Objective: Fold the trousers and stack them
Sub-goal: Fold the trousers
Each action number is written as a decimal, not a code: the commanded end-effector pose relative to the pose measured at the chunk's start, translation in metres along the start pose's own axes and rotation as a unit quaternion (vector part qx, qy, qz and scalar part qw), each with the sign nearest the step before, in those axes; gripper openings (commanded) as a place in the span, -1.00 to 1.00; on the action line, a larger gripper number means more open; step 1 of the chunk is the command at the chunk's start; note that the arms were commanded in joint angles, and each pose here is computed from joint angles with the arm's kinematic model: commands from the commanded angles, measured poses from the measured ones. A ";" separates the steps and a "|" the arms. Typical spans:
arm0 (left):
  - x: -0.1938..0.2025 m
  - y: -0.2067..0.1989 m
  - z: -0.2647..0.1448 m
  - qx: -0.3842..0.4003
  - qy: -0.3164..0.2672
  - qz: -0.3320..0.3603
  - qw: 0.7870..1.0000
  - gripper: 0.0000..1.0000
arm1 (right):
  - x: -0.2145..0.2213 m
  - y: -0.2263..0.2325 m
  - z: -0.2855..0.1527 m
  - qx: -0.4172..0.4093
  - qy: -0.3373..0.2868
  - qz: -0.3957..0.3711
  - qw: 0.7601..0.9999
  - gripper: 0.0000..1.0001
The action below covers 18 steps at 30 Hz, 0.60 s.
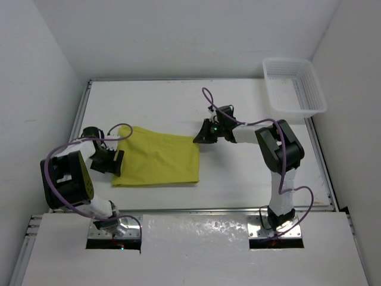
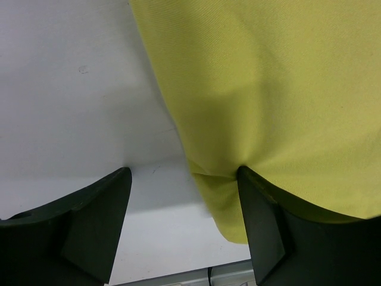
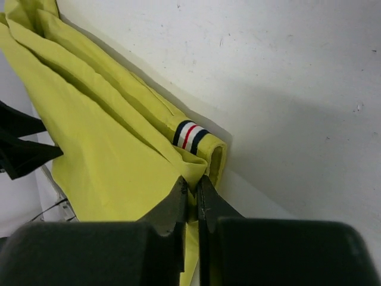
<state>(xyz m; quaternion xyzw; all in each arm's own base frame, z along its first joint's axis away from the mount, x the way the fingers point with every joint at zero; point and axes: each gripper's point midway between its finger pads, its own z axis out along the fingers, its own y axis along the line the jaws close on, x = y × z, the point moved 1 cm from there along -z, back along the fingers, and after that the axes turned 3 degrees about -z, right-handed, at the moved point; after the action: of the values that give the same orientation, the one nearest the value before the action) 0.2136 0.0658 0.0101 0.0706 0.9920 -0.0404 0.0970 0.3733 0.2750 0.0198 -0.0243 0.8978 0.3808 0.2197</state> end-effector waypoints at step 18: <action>-0.118 0.047 -0.140 -0.102 -0.194 -0.046 0.974 0.59 | -0.081 -0.099 -0.221 0.228 -0.186 0.016 0.955 0.98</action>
<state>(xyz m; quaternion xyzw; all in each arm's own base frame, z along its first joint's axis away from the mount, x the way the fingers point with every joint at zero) 0.3105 0.0968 0.1457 0.0568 0.9588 0.0249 0.2771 0.4109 0.0922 0.1261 0.0832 0.8867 0.2428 0.3845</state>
